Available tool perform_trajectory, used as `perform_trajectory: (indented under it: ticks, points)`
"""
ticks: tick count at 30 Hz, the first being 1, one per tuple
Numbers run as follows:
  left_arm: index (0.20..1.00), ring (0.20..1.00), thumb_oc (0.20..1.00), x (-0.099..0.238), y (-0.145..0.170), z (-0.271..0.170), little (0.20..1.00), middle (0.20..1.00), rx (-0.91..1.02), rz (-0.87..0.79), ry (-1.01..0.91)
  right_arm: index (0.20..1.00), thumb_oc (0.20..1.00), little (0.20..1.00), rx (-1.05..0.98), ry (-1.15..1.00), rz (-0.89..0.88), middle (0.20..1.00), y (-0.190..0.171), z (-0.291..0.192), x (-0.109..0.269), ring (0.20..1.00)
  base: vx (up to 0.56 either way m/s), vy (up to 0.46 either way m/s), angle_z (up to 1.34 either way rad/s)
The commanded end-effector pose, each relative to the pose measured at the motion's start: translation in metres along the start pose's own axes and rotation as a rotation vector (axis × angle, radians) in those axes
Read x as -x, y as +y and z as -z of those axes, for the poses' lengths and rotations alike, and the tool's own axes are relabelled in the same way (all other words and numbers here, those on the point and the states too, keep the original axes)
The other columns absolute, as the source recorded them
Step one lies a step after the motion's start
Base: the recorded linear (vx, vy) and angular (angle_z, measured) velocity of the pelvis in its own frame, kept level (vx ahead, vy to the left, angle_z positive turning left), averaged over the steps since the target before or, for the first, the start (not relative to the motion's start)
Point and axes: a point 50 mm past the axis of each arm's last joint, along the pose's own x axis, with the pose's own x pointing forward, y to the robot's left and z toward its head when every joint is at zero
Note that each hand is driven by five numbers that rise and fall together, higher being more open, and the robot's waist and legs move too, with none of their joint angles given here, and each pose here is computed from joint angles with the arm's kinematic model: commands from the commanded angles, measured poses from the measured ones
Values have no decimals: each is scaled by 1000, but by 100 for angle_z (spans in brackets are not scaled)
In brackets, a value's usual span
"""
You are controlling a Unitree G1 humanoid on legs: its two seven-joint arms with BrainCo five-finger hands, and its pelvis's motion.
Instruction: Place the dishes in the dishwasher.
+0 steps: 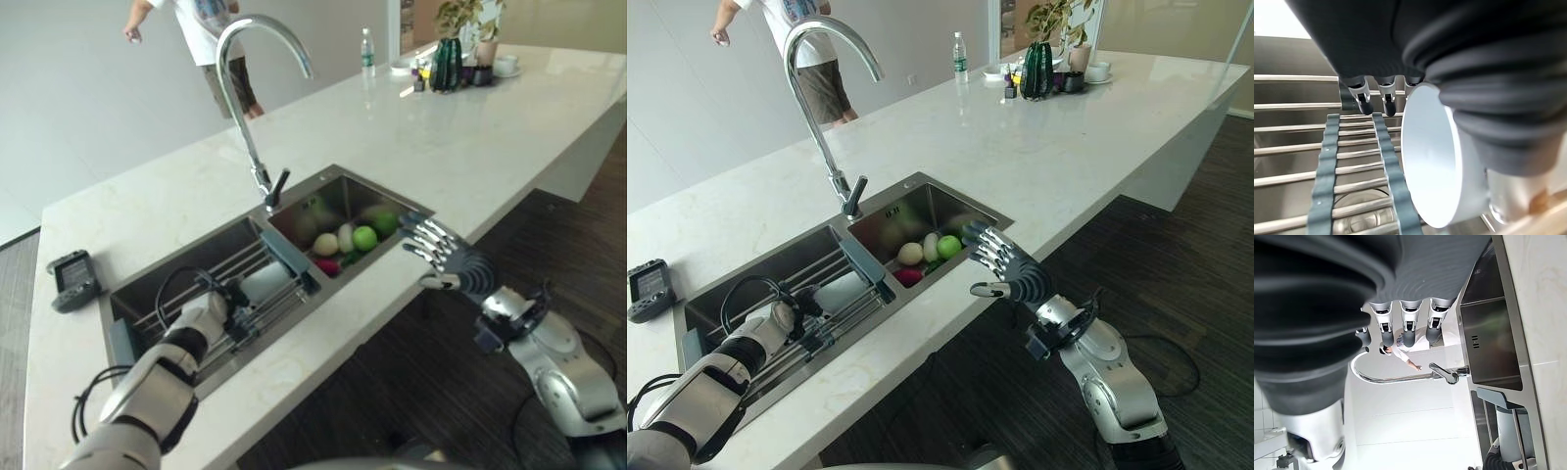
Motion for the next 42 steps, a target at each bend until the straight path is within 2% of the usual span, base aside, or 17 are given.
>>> perform_trajectory:
  ticks: [1, 3, 4, 6, 7, 15, 25, 37, 42]
  points:
    - [1000, 1000, 1000, -1, 10, 10, 1000, 1000, -59, -39, 54, 1000, 1000, 1000, 44, -136, -55, 1000, 5, -29, -6, 1000, 0, 0, 0]
    - [1000, 1000, 1000, -1, 11, 11, 1000, 1000, -69, -48, 57, 1000, 1000, 1000, 40, -136, -52, 1000, 5, -29, -5, 1000, 0, 0, 0]
    - [840, 840, 840, -1, 9, 12, 840, 840, -82, -42, 63, 1000, 1000, 1000, 38, -139, -49, 1000, 5, -28, -5, 1000, 0, 0, 0]
    - [332, 332, 332, -1, 7, 10, 332, 332, -110, -43, 54, 1000, 1000, 1000, 37, -139, -47, 1000, 5, -28, -4, 1000, 0, 0, 0]
    - [200, 200, 200, -1, 8, 9, 200, 200, -117, -52, 43, 1000, 1000, 1000, 37, -140, -46, 1000, 5, -28, -4, 1000, 0, 0, 0]
    - [200, 200, 200, 0, 6, 10, 200, 200, -230, -109, 28, 1000, 1000, 1000, 40, -139, -24, 1000, 3, -27, 1, 1000, 9, -3, -1]
    - [200, 200, 200, 2, 18, 16, 200, 200, -215, -188, 24, 1000, 1000, 1000, 41, -140, -14, 1000, 1, -26, 1, 1000, -31, 1, -6]
    - [200, 200, 200, 16, 71, 29, 200, 200, -154, -412, -19, 1000, 1000, 1000, 52, -147, 31, 1000, -5, -24, 3, 1000, -56, -8, 2]
    - [200, 200, 200, 30, 109, 33, 200, 200, -90, -550, -54, 1000, 1000, 1000, 56, -144, 60, 1000, -10, -25, 5, 1000, -57, -9, 15]
